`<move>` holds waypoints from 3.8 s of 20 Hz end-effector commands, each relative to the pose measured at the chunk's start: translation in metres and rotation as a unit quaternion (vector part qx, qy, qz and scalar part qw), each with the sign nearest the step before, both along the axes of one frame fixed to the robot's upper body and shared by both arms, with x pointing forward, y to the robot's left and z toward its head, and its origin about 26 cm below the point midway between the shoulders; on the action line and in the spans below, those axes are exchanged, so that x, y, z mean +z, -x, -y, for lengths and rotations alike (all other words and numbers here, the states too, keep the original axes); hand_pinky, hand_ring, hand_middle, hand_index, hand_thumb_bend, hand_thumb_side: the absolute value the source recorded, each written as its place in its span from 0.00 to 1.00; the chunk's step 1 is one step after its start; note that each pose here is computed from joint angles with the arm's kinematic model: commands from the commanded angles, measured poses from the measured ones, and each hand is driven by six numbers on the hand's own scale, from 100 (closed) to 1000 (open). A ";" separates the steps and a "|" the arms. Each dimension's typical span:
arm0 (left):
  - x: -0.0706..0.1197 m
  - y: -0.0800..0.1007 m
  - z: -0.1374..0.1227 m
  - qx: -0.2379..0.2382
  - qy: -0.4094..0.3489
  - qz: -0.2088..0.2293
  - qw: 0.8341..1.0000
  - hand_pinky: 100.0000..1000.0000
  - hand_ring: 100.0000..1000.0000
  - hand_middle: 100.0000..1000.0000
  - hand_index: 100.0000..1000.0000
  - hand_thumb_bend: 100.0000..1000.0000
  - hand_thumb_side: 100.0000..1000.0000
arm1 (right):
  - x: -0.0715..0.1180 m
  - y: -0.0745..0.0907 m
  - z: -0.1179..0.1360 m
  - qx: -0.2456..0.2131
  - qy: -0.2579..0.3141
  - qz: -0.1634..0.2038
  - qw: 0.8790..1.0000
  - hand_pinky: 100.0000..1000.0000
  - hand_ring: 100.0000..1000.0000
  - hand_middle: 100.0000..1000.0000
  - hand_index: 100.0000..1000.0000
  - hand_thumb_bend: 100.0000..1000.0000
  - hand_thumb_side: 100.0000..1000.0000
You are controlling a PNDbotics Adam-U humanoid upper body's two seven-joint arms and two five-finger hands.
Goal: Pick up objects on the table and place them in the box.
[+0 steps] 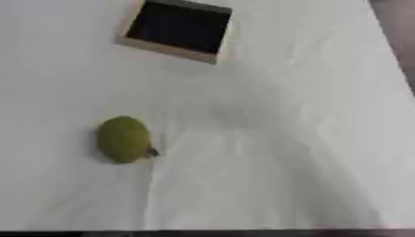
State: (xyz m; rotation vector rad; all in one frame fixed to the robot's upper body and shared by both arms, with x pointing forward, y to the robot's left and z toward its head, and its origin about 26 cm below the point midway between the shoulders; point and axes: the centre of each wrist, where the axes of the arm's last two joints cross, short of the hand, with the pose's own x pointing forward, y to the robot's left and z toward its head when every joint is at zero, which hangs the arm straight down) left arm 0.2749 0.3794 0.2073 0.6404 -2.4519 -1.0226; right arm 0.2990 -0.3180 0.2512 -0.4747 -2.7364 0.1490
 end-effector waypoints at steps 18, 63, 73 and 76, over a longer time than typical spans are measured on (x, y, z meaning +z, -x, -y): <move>0.053 -0.035 0.051 -0.068 -0.388 -0.108 0.913 0.94 0.89 0.88 0.97 0.18 0.06 | 0.008 0.003 -0.001 0.007 0.026 0.003 1.000 0.80 0.78 0.63 0.75 0.00 0.41; 0.026 -0.079 0.151 -0.149 -0.506 -0.173 0.832 0.87 0.90 0.87 0.98 0.07 0.32 | 0.002 0.003 -0.003 0.014 0.025 -0.017 0.999 0.81 0.79 0.62 0.75 0.00 0.43; 0.009 -0.087 0.157 -0.135 -0.530 -0.174 0.819 0.86 0.90 0.84 0.97 0.23 0.28 | 0.000 0.003 -0.004 0.015 0.025 -0.023 0.999 0.81 0.79 0.62 0.74 0.00 0.44; 0.002 -0.089 0.158 -0.135 -0.536 -0.180 0.814 0.86 0.90 0.84 0.97 0.25 0.31 | 0.000 0.003 -0.003 0.015 0.024 -0.023 0.999 0.81 0.79 0.62 0.74 0.00 0.44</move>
